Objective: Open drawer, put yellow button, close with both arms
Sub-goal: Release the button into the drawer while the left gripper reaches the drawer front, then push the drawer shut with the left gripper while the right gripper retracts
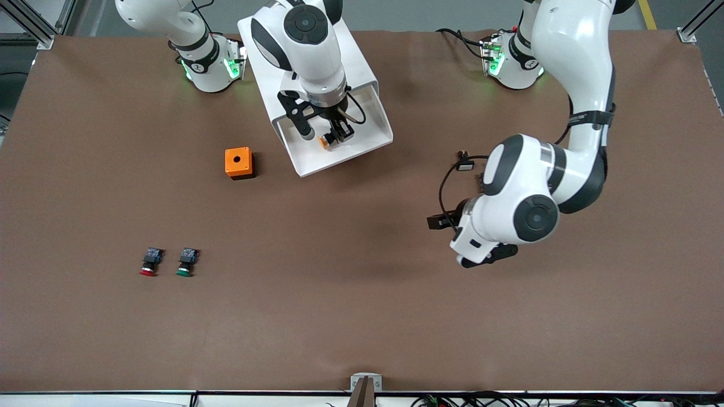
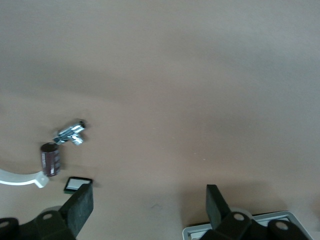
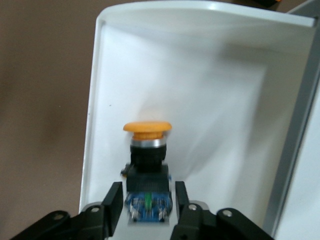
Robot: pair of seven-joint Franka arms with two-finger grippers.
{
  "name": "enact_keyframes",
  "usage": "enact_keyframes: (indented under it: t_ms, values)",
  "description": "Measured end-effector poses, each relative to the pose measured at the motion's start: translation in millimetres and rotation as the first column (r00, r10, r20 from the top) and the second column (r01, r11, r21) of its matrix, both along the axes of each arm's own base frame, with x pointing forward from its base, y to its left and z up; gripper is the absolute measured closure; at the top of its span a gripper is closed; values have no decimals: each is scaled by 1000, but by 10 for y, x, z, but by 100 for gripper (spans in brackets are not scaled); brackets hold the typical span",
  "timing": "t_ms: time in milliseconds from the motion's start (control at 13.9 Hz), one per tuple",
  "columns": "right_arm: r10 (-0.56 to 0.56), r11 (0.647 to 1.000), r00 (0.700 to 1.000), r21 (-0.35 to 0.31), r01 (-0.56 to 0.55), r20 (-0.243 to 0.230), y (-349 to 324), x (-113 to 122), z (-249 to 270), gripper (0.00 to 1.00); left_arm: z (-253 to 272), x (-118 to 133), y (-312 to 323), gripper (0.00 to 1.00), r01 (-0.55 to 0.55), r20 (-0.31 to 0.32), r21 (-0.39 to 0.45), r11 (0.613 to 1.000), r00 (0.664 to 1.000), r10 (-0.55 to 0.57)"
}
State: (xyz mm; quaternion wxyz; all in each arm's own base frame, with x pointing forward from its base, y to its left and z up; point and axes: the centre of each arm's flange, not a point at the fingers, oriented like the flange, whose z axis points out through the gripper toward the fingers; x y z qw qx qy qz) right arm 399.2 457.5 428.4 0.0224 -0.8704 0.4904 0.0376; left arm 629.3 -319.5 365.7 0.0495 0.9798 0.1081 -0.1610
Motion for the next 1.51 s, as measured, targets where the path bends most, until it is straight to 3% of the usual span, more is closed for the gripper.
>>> enact_keyframes:
  t_ms: [287, 574, 790, 933, 1005, 1149, 1508]
  values:
    - [27, 999, 999, 26, -28, 40, 64, 141, 180, 4, -8, -142, -312, 0, -64, 7, 29, 998, 998, 64]
    - [176, 983, 980, 39, -180, 96, -233, 559, 448, 0, 2, -425, -851, 0, -137, 26, 55, 989, 990, 136]
    - [341, 940, 938, 3, -342, 57, -888, 1048, 657, 0, -12, -736, -1311, 0, -186, 38, 75, 980, 982, 184]
    - [470, 883, 883, 1, -470, 14, -1544, 1391, 862, 0, -24, -963, -1588, 0, -210, 39, 90, 974, 978, 207]
    - [541, 841, 841, 9, -541, -2, -1883, 1523, 963, 0, -27, -1085, -1720, 0, -216, 38, 98, 971, 976, 214]
    - [636, 771, 772, 30, -636, -13, -2532, 1732, 1146, 0, -33, -1332, -1970, 0, -216, 37, 111, 970, 976, 213]
    - [778, 626, 628, 102, -773, -17, -3989, 1934, 1271, 0, -36, -1760, -2363, 0, -193, 44, 119, 974, 981, 189]
